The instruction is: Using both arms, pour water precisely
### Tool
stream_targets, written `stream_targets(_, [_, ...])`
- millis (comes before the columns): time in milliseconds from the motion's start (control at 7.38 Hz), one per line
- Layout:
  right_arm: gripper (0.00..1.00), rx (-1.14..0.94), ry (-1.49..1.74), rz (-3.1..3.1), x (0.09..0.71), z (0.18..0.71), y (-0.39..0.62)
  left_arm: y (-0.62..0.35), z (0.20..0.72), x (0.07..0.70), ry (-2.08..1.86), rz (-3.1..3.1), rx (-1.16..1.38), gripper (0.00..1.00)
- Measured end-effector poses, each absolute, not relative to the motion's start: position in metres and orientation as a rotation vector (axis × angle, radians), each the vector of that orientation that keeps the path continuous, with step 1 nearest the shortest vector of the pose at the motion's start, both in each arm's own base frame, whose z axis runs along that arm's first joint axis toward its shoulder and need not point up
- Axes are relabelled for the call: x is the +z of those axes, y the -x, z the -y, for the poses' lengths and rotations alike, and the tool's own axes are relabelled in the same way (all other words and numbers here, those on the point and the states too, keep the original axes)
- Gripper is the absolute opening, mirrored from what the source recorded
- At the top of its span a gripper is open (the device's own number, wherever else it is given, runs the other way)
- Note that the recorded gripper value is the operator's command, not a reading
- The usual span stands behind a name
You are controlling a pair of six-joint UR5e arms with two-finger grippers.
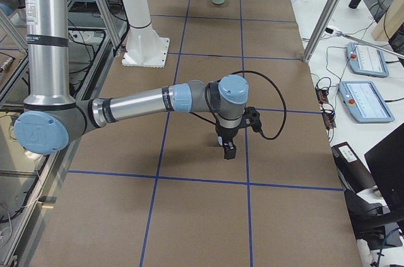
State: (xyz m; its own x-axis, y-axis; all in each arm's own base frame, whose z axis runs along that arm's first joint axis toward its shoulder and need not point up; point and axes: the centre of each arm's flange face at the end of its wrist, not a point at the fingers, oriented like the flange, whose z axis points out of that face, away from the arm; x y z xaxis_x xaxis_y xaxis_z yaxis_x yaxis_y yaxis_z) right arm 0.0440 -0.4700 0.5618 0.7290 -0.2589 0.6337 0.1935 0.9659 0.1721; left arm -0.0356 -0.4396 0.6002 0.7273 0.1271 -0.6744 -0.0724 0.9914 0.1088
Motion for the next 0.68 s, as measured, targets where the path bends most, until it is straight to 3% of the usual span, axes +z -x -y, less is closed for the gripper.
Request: stream_targets(678, [0.99,-0.24,-0.077,0.722,0.57,0.4676,-0.0429,0.036,0.4339,0.6144,-0.052,-0.763,0.098,1.0])
